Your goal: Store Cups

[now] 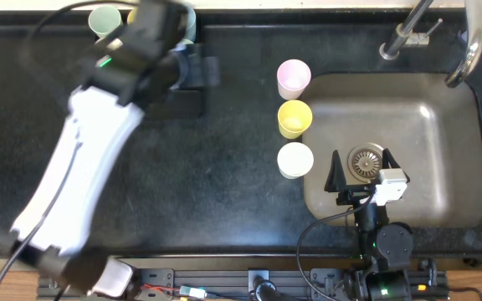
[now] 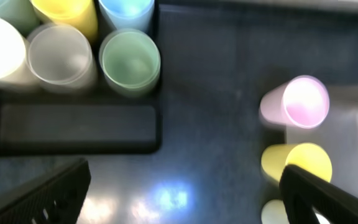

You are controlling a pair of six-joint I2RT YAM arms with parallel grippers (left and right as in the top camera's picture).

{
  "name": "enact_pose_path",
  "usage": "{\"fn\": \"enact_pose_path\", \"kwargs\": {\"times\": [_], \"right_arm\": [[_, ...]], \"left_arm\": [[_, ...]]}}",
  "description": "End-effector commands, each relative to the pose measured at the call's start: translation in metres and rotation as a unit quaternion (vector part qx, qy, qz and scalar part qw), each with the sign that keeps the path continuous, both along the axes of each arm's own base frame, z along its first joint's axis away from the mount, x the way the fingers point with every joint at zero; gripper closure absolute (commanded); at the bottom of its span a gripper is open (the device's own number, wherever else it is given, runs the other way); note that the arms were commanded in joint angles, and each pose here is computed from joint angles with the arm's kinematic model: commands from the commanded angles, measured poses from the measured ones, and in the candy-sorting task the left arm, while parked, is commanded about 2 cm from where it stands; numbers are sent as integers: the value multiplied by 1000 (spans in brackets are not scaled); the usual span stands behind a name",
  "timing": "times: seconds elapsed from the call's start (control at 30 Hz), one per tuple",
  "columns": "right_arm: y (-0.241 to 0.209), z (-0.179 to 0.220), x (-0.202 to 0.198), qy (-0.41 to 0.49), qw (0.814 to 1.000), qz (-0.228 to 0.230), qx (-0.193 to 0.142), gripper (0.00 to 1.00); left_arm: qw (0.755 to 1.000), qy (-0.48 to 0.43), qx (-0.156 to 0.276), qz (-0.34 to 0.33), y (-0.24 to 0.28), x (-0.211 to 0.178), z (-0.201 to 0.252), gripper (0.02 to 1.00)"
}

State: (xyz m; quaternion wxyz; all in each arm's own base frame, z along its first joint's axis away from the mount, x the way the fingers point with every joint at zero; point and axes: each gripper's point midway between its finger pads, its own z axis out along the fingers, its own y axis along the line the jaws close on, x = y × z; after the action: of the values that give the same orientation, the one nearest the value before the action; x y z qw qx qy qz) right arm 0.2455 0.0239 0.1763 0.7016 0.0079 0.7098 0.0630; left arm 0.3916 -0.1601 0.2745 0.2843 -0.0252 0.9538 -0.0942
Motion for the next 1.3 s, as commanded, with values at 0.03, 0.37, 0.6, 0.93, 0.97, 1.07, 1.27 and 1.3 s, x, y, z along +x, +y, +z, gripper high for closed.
{"fn": "enact_pose_path", "kwargs": {"times": [0.03,0.37,0.6,0.93,0.97,1.07,1.27,1.3], "right_arm": [[0,-3,0,-1,1000,-2,4,3],[0,-3,0,-1,1000,-2,4,3],[0,-3,0,-1,1000,-2,4,3],[0,-3,0,-1,1000,-2,4,5],[0,-3,0,-1,1000,-2,4,3],[0,-3,0,-1,1000,-2,4,3],[0,-3,0,-1,1000,-2,4,3],[0,-3,0,-1,1000,-2,4,5]], "left_arm": [[999,35,-2,38,-47,23,-9,31],[991,129,17,10,-113,37,-72,27],[991,135,23,-9,-144,46,-113,23],[991,126,24,-26,-172,52,-142,73],[991,128,25,-27,-173,52,-146,80],[991,131,28,-26,-174,54,-155,99],[991,128,32,-23,-178,63,-173,189],[992,122,32,-22,-179,66,-174,200]]}}
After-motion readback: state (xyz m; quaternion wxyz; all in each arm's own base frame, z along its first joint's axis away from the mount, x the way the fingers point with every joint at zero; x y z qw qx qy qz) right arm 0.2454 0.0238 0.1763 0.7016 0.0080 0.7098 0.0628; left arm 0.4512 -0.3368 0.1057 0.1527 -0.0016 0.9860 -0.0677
